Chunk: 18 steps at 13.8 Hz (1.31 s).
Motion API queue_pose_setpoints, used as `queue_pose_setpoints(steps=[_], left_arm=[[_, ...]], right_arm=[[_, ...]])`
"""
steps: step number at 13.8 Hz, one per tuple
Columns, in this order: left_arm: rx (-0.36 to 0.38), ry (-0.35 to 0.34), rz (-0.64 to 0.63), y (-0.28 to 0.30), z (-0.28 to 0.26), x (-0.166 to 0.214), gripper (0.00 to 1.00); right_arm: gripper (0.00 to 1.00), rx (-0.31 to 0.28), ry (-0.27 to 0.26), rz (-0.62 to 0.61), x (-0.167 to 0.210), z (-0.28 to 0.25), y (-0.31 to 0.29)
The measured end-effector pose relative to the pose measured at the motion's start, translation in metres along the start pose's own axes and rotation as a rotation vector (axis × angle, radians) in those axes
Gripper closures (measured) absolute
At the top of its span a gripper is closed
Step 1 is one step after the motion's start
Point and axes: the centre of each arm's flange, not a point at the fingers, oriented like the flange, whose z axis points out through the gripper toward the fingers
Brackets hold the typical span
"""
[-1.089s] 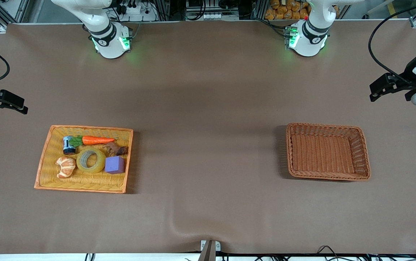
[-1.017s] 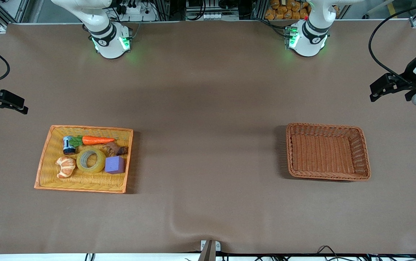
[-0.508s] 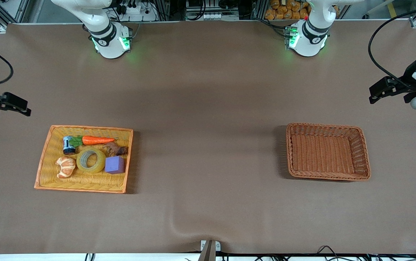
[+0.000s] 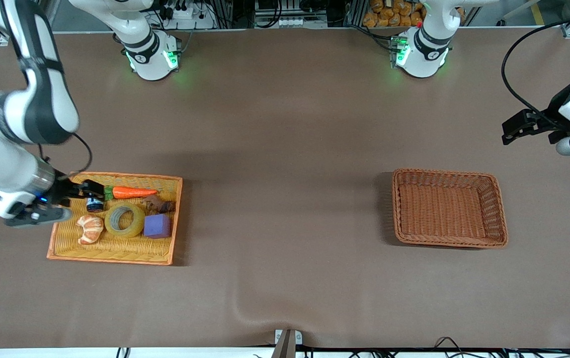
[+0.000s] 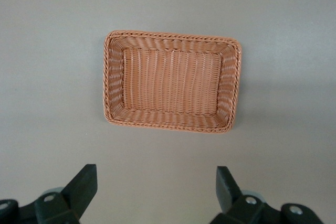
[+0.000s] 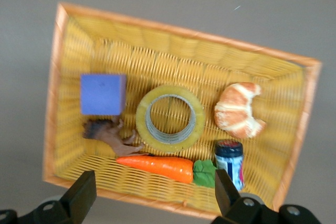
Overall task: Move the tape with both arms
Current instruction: 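Reach the right gripper down to the tape roll in the yellow tray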
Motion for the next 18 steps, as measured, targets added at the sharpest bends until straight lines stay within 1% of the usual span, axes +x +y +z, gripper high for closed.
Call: queue_pose_setpoints(steps=[2,5,7,10,12,14,15,16,17,18], left_arm=[[-0.002,-0.001,0.0,0.0,0.0,0.0,0.0],[-0.003,-0.001,0.0,0.0,0.0,0.0,0.0],[-0.003,0.0,0.0,0.0,0.0,0.0,0.0],[-0.003,0.0,0.0,0.0,0.0,0.0,0.0],[-0.003,0.0,0.0,0.0,0.0,0.0,0.0],[-0.004,0.0,0.0,0.001,0.0,0.0,0.0],[-0.004,0.0,0.0,0.001,0.0,0.0,0.0],[-0.004,-0.001,0.0,0.001,0.001,0.0,0.0],[-0.006,-0.002,0.001,0.001,0.001,0.0,0.0],[-0.013,-0.005,0.001,0.002,0.002,0.001,0.0]], right_arm=[[0.0,0.007,-0.031,-0.102,0.007,0.049,0.006],[0.0,0.023,-0.08,-0.14,0.012,0.114,0.007],[0.0,0.029,-0.101,-0.144,0.012,0.141,0.006],[0.02,0.037,-0.123,-0.149,0.011,0.158,0.003],[0.19,0.046,-0.13,-0.151,0.011,0.161,0.001],[0.45,0.056,-0.139,-0.164,0.012,0.161,-0.009],[0.54,0.058,-0.142,-0.168,0.012,0.162,-0.013],[0.66,0.058,-0.143,-0.17,0.013,0.163,-0.014],[0.66,0.059,-0.145,-0.17,0.012,0.163,-0.014],[0.62,0.06,-0.148,-0.168,0.012,0.163,-0.013]])
